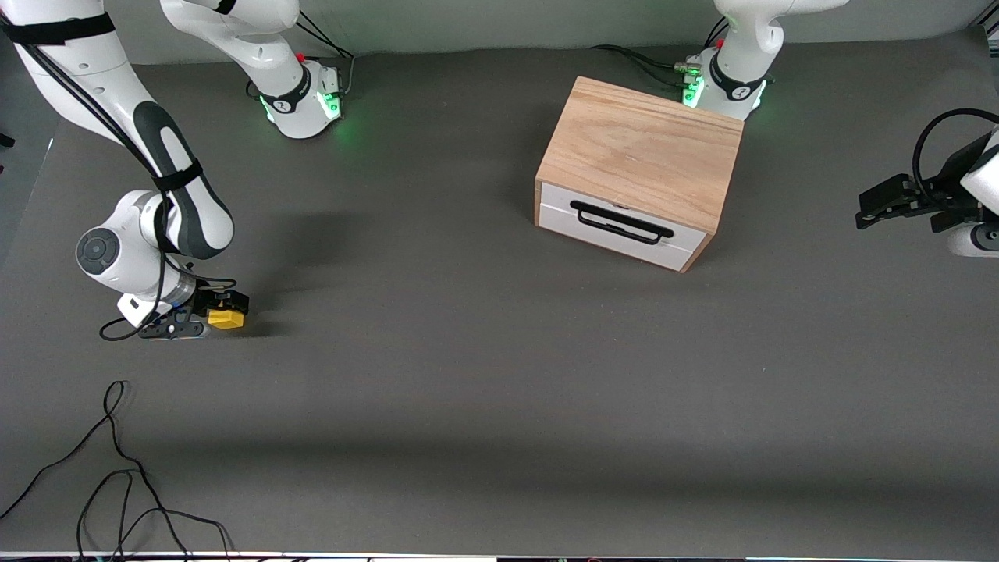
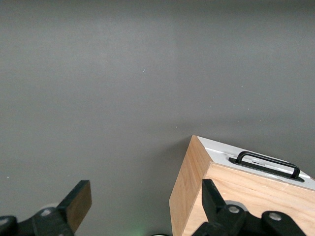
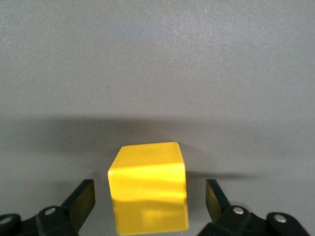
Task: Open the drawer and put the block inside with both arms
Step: 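Grasp the yellow cube with the right gripper while the left gripper reaches the drawer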
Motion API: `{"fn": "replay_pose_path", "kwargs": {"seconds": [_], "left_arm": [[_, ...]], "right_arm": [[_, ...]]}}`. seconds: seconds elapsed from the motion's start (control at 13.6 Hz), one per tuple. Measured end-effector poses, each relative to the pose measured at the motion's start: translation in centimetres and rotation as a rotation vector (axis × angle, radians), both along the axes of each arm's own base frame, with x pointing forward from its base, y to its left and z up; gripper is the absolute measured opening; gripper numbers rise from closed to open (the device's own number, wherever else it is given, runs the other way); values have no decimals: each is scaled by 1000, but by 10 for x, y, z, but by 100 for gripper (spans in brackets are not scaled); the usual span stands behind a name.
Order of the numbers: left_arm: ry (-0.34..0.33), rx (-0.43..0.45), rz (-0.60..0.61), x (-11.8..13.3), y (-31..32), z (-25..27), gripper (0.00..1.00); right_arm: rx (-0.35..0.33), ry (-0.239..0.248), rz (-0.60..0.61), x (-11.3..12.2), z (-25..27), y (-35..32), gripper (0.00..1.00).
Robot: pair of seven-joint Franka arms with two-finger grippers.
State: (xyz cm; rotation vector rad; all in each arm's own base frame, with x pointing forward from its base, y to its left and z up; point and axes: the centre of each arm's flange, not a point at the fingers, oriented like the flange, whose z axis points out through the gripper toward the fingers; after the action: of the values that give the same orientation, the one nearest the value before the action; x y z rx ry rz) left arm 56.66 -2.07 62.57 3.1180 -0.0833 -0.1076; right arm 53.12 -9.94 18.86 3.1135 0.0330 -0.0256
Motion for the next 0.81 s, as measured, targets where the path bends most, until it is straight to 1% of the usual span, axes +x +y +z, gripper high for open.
{"fn": "replay_pose_path", "kwargs": {"seconds": [0.07, 0.22, 0.37, 0.52, 0.66, 0.81], "left_arm": [[0, 0, -1, 0, 0, 0, 100], [4, -2, -1, 1, -1, -2, 100], [13, -3, -1, 2, -1, -7, 100], [24, -2, 31, 1, -5, -9, 100], [37, -9, 156, 0, -20, -10, 100], [54, -7, 291, -2, -53, -14, 100]], "right_arm": [[1, 0, -2, 0, 0, 0, 100], [2, -2, -3, 1, 0, 0, 81], [2, -3, -3, 1, 1, 0, 55], [2, -4, -2, 2, 1, 0, 55], [4, -1, 0, 5, 4, 1, 55], [20, 38, 4, 19, 24, 3, 55]]}}
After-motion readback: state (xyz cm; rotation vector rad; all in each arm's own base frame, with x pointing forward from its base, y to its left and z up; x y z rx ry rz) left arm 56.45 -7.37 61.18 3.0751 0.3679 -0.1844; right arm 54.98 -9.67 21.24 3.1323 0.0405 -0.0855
